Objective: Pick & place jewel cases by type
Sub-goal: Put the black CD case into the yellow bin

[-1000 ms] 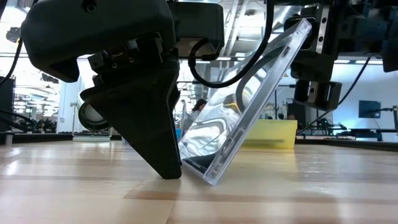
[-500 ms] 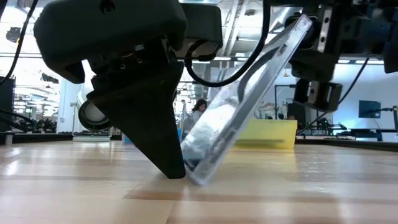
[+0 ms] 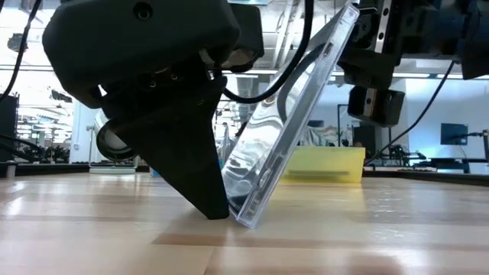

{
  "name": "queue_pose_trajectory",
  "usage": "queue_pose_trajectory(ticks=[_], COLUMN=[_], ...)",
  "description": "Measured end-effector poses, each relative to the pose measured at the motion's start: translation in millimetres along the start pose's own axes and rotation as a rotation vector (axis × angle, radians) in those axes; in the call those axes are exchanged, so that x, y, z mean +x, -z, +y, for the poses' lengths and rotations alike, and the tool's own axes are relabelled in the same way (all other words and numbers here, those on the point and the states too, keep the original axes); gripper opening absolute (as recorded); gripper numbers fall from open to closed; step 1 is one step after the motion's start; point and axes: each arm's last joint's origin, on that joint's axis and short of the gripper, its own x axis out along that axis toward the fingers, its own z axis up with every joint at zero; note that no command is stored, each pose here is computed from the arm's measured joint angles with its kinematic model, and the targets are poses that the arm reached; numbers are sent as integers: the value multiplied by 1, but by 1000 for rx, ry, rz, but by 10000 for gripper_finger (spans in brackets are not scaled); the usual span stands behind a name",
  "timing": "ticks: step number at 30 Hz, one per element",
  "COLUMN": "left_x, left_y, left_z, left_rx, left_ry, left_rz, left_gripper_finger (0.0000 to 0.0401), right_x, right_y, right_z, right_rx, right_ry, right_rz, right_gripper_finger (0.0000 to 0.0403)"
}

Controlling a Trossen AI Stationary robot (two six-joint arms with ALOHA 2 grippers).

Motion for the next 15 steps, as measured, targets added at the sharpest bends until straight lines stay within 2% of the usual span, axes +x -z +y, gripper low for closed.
queue_pose_trajectory(ticks=[8,15], left_x=[-2,-2], left_y=[10,11], left_z=[-7,-8], left_rx=[-66,-76], left_ry=[-32,-33], left_rz=[-26,-27], left_gripper_finger=[241,243], right_x=[3,16], right_y=[-1,-4], right_z=[3,14], right_rx=[-6,-47], right_ry=[-11,-7], right_rz=[2,56], right_gripper_finger=[194,197])
